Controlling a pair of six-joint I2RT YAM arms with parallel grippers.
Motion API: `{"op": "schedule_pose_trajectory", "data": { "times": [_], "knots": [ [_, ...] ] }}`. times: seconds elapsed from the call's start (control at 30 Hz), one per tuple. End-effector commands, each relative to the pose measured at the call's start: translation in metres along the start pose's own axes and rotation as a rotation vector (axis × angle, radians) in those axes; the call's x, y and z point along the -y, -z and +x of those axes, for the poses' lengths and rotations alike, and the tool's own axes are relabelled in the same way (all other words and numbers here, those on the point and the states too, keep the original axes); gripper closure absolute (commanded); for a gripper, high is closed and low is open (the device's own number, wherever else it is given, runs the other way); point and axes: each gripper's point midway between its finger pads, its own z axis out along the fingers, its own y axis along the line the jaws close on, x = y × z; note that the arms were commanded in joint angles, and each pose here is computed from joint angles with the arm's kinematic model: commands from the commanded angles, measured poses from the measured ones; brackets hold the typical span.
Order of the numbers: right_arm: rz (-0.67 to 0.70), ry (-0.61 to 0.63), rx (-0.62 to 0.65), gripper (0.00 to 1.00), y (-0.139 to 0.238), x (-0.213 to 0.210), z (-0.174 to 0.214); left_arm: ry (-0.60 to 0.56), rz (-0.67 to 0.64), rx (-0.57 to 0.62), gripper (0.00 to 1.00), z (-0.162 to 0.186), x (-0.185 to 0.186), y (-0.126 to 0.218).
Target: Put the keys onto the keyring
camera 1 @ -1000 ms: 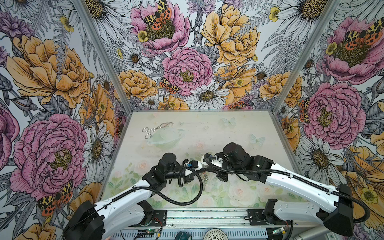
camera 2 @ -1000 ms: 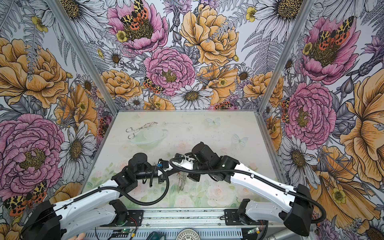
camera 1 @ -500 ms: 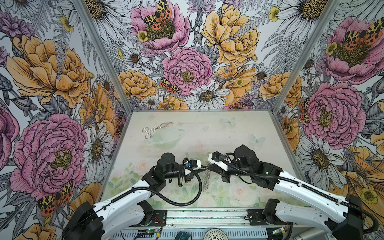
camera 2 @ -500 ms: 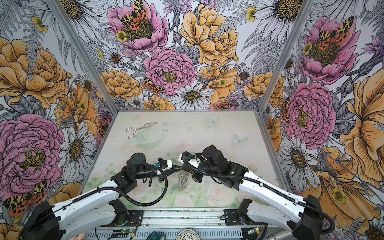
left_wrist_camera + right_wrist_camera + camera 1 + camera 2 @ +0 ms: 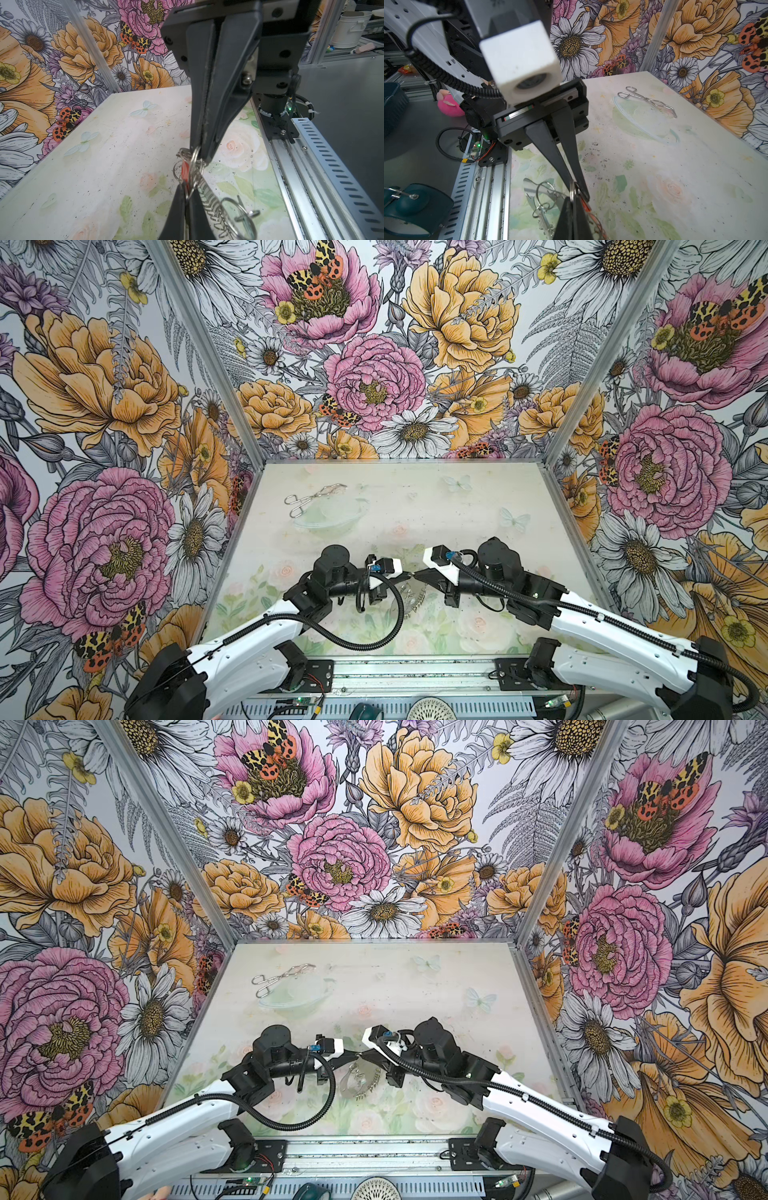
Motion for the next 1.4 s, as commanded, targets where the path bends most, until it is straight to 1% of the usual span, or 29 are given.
{"op": "schedule_pose_trajectory", "data": {
  "times": [0.0,0.13,0.27,0.33,0.43,0.57,0.7,0.87,1.0,1.23,1.37],
  "knots": [
    [0.053,0.038,0.197,1.00,0.014,0.008,-0.049,0.016,0.032,-0.010,0.93,0.005,0.003,-0.002],
    [0.111,0.021,0.236,1.00,0.013,0.019,-0.052,0.018,0.065,-0.005,0.92,0.004,0.009,-0.003],
    [0.168,0.000,0.230,1.00,0.009,0.031,-0.047,0.014,0.086,0.011,0.90,0.000,0.013,-0.001],
    [0.154,-0.003,0.202,1.00,0.004,0.030,-0.041,0.006,0.068,0.017,0.89,-0.003,0.011,0.001],
    [0.110,0.009,0.156,1.00,-0.001,0.023,-0.031,0.004,0.005,0.032,0.83,-0.005,0.002,0.006],
    [0.045,0.031,0.088,1.00,-0.002,0.012,-0.016,0.002,-0.057,0.048,0.79,-0.007,-0.007,0.011],
    [-0.007,0.029,0.107,1.00,0.002,0.006,-0.017,0.011,-0.065,0.053,0.78,-0.007,-0.010,0.012],
    [-0.062,0.039,0.136,1.00,-0.001,-0.001,-0.020,0.014,0.013,0.073,0.78,-0.010,0.003,0.011],
    [-0.068,0.059,0.158,1.00,-0.002,-0.003,-0.020,0.018,0.035,0.077,0.78,-0.011,0.006,0.010],
    [-0.067,0.074,0.136,1.00,-0.004,-0.002,-0.012,0.024,0.064,0.080,0.85,-0.012,0.009,0.009],
    [-0.061,0.081,0.126,1.00,-0.007,-0.001,-0.008,0.024,0.065,0.085,0.85,-0.013,0.010,0.010]
  ]
}}
